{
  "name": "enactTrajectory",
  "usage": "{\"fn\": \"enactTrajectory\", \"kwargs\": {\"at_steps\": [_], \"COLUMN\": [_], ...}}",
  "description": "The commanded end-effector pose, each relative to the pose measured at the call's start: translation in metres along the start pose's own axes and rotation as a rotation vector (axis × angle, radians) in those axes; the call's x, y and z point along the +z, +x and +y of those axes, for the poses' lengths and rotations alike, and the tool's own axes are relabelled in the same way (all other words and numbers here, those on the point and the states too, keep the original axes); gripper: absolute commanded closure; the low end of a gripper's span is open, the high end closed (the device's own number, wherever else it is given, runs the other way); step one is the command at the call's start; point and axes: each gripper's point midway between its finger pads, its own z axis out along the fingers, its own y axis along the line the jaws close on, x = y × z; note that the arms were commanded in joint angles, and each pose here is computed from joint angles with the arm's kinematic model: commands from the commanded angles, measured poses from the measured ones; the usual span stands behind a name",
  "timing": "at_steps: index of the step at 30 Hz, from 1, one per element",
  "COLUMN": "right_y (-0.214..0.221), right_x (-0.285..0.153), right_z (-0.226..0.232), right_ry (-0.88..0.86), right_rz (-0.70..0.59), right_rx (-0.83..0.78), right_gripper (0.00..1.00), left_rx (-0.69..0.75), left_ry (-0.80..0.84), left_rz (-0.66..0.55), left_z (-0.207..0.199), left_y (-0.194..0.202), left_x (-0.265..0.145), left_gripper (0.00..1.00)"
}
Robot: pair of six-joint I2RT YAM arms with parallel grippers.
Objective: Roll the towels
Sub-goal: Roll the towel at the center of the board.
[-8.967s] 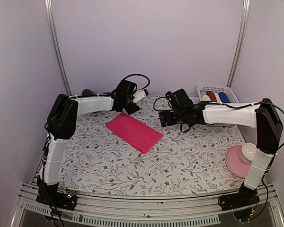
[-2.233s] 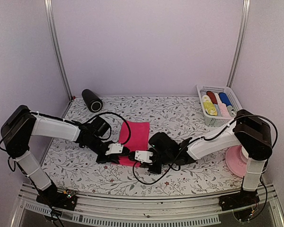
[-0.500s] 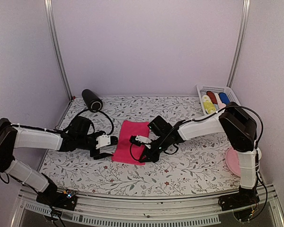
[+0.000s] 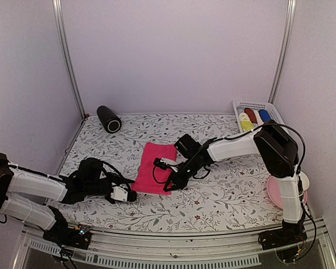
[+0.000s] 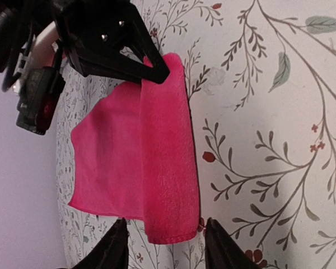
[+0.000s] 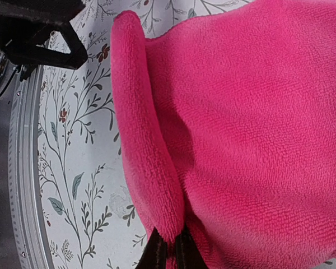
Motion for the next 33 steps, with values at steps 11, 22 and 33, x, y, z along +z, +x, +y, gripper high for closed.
{"fn": "enactTrajectory", "kwargs": {"at_steps": [11, 22, 33], "right_y": [0.038, 0.043, 0.041], "right_x": [0.009, 0.012, 0.011], "right_z": [-0.028, -0.028, -0.027], "right_ry": [0.051, 0.046, 0.044], "right_rz": [0.114, 0.124, 0.12], "right_rx": [0.131, 0.136, 0.129], "right_gripper": [0.96, 0.97, 0.96], "left_rx": [0.175, 0.167, 0.17], "left_ry": [-0.004, 0.031, 0.097], "left_rz": [0.03, 0.136, 0.221], "left_z": [-0.013, -0.025, -0.045], "left_y": [-0.008, 0.018, 0.039], "left_x": [0.024, 0.043, 0.048], "left_gripper": [0.65, 0.6, 0.71]}}
